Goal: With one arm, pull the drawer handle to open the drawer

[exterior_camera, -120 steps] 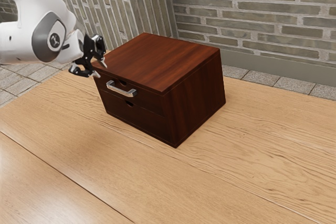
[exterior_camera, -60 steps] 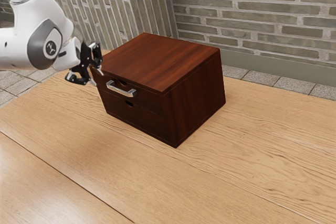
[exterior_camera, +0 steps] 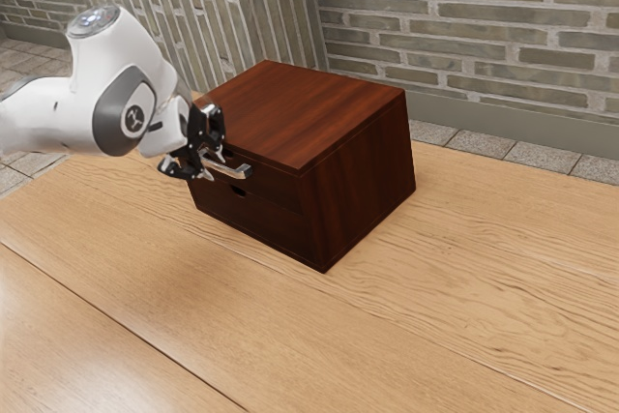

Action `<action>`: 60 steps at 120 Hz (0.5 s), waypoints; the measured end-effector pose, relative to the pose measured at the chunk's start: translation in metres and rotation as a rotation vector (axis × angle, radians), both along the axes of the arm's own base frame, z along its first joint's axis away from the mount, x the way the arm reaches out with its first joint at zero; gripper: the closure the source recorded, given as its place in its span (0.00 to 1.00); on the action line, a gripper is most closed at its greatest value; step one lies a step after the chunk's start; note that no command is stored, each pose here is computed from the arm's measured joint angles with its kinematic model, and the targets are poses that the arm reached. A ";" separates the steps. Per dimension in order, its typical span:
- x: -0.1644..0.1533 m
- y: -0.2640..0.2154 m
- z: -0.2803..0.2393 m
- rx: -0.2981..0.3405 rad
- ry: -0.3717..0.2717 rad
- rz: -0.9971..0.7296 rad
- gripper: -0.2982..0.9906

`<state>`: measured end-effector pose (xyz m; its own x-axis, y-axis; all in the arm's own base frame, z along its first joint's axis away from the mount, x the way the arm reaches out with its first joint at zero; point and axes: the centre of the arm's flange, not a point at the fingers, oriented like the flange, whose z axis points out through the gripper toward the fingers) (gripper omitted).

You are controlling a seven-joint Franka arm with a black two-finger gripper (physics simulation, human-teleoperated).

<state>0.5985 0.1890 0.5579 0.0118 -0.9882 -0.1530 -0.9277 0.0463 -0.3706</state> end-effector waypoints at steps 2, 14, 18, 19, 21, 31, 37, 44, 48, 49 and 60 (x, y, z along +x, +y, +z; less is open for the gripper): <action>0.000 -0.002 -0.003 -0.001 0.003 -0.002 0.66; -0.007 -0.001 -0.012 -0.010 0.008 0.005 0.46; -0.012 -0.002 -0.012 -0.015 0.004 0.007 0.51; -0.013 -0.003 -0.012 -0.017 0.003 0.005 0.53; -0.016 -0.005 -0.012 -0.020 0.001 0.002 0.55; -0.032 -0.023 -0.003 -0.042 -0.022 -0.027 0.63; -0.049 -0.027 0.002 -0.059 -0.034 -0.034 0.65; -0.077 -0.023 0.002 -0.082 -0.040 -0.026 0.65; -0.093 -0.020 -0.001 -0.097 -0.040 -0.019 0.63; -0.098 -0.019 -0.001 -0.101 -0.040 -0.018 0.62; -0.160 -0.006 0.021 -0.106 -0.093 0.032 0.62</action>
<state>0.4381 0.1830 0.5786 0.0533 -0.9976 -0.0448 -0.8894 -0.0270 -0.4562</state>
